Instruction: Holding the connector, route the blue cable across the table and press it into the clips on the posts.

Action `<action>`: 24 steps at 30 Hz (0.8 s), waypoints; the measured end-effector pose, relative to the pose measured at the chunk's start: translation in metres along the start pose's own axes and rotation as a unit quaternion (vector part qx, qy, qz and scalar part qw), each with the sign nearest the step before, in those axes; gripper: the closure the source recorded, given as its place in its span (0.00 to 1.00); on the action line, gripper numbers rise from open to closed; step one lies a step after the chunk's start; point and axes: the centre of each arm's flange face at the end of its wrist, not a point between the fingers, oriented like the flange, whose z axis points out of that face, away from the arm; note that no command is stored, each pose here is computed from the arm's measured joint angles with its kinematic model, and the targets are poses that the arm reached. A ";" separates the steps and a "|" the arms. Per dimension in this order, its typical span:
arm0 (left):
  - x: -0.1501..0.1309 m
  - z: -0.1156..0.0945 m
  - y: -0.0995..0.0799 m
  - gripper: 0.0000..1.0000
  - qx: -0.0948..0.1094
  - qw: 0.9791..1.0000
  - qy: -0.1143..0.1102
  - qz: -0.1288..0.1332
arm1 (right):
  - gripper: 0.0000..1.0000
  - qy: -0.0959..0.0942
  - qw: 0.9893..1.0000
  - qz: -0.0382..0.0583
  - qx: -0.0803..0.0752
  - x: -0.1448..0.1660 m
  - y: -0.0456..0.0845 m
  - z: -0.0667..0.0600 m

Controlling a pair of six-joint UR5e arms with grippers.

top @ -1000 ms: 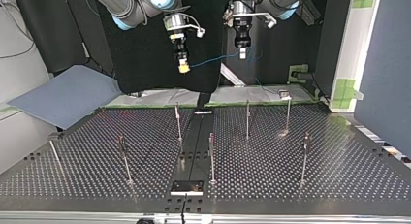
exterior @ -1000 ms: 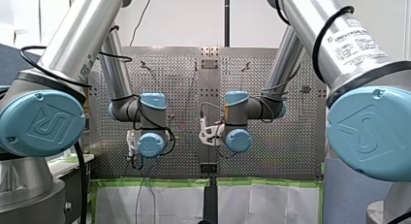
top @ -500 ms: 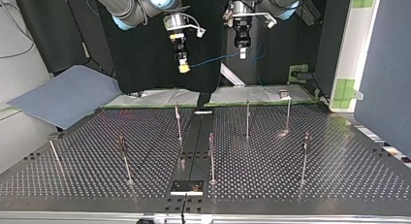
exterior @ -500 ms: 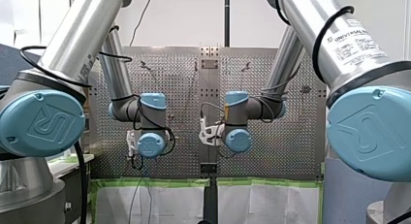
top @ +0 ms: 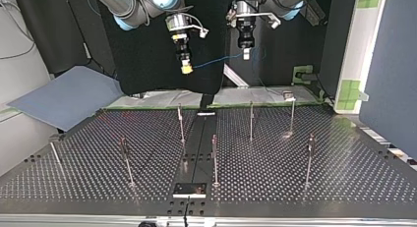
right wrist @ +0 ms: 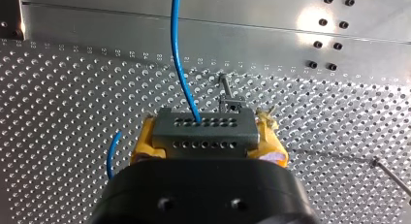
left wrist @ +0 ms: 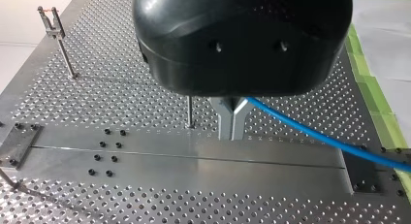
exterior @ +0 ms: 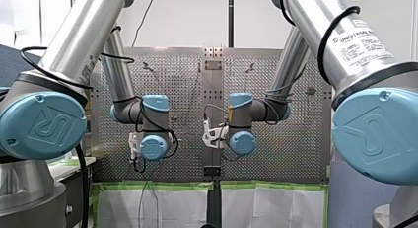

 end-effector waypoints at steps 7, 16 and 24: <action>0.000 0.000 0.000 1.00 0.000 1.000 0.000 0.000 | 1.00 0.000 1.000 0.000 0.000 0.000 0.000 0.000; 0.000 0.000 0.000 1.00 0.000 1.000 0.000 0.000 | 1.00 0.000 1.000 0.000 0.000 0.000 0.000 0.000; 0.000 0.003 0.002 1.00 -0.004 1.000 0.011 0.007 | 1.00 -0.029 0.999 -0.011 0.010 -0.017 -0.008 -0.009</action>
